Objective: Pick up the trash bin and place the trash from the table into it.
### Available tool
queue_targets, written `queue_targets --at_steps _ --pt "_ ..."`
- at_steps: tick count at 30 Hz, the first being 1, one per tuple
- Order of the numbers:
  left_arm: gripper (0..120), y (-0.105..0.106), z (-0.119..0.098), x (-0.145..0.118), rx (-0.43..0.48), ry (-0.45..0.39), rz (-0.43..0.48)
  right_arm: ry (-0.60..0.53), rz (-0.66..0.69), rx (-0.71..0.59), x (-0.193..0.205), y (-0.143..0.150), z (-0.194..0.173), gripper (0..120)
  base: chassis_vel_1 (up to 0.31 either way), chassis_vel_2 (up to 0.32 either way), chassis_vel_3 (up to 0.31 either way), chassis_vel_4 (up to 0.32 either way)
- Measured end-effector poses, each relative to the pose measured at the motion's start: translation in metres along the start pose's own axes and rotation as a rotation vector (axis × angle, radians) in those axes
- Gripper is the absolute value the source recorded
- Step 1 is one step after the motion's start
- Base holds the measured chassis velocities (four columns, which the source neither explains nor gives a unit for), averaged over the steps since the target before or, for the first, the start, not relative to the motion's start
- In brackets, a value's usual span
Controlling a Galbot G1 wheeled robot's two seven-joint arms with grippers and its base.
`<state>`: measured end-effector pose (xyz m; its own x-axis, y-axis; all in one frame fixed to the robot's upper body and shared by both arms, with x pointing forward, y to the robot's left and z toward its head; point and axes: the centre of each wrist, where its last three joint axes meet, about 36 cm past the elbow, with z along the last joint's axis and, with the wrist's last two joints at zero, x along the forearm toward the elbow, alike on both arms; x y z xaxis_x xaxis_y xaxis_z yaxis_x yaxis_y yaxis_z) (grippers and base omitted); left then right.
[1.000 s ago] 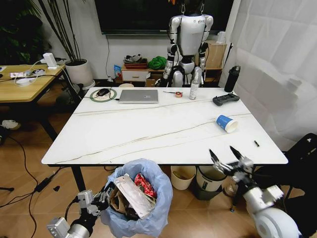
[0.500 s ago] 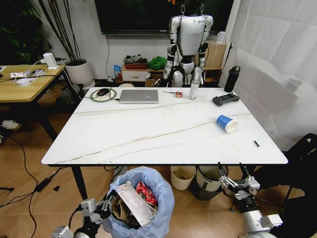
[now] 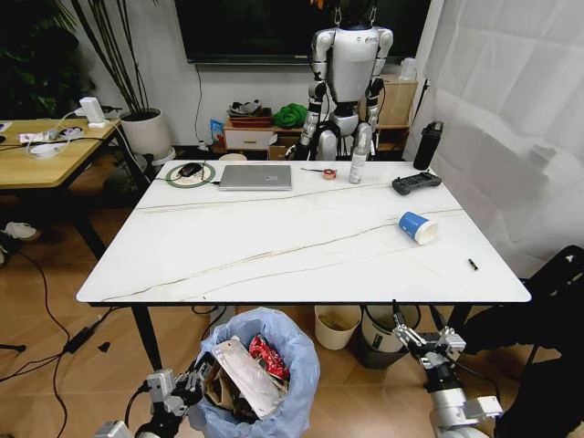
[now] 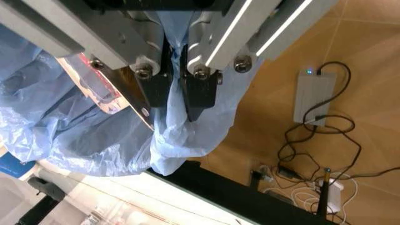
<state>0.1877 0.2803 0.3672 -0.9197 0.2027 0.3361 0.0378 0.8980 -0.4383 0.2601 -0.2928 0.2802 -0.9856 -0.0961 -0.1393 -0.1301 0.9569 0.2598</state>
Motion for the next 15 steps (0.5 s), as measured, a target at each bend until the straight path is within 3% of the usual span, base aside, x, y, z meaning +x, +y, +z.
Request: queue_targets --at_steps 15 --pt "0 -0.0019 0.0023 -0.0002 0.008 0.000 -0.001 -0.010 -0.003 -0.007 -0.0031 -0.0047 -0.0032 100 -0.077 -0.074 0.063 0.067"
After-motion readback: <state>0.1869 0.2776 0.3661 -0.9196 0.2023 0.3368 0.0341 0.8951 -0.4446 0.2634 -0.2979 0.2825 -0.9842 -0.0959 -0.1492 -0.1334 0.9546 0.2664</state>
